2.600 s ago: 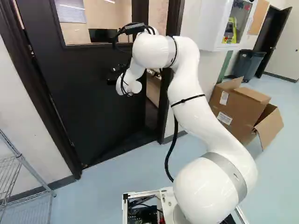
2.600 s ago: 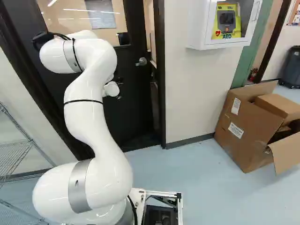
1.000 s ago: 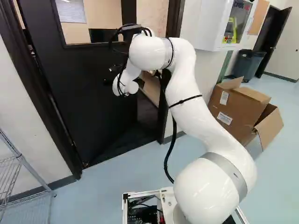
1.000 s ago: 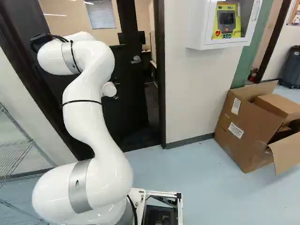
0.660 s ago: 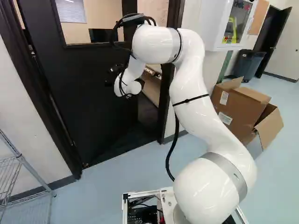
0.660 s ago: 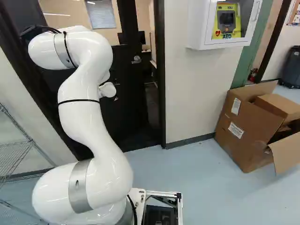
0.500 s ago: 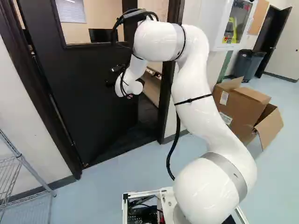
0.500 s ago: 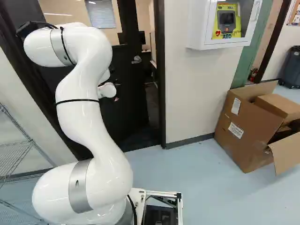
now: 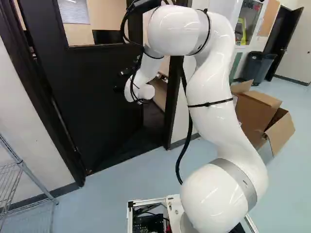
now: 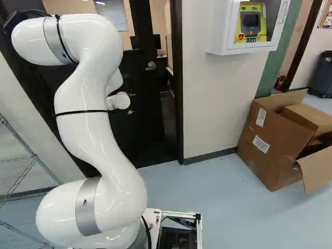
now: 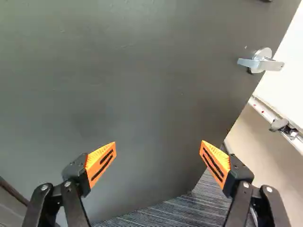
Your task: Open the door and move inside
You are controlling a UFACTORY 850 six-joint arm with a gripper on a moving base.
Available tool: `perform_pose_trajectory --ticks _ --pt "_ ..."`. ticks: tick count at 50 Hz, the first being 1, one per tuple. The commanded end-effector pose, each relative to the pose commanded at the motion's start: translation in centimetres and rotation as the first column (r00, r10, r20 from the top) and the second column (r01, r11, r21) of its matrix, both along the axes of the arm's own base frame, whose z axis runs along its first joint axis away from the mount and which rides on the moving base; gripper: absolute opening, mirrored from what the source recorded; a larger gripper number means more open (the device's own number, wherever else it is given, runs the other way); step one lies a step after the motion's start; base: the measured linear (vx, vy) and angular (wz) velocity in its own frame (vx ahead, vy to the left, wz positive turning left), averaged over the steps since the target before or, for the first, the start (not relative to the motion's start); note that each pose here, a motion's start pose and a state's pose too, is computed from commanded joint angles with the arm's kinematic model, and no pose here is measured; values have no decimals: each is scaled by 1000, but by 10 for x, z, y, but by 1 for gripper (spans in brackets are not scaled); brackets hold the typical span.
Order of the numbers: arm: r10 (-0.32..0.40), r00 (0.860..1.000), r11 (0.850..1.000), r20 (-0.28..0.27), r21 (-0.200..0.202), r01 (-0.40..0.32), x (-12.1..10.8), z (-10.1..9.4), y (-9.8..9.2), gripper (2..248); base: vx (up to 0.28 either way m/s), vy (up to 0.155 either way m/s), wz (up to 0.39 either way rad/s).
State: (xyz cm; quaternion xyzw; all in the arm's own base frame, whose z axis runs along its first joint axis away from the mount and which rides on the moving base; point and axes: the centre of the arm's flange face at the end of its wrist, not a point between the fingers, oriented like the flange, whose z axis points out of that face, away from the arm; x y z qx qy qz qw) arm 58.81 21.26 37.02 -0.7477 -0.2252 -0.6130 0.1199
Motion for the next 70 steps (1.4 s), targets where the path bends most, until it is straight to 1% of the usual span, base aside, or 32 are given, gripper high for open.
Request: perform_pose_trajectory --ticks 14,35,51,70 --pt "-22 1000 1000 -20 -5 22 -23 4 -20 247 0 0 0" --pt "-89 995 996 -50 3 89 -57 10 -51 247 0 0 0" --pt "-143 987 989 -71 10 144 -83 13 -74 247 0 0 0" --pt "-205 974 978 -93 19 207 -117 16 -99 247 0 0 0"
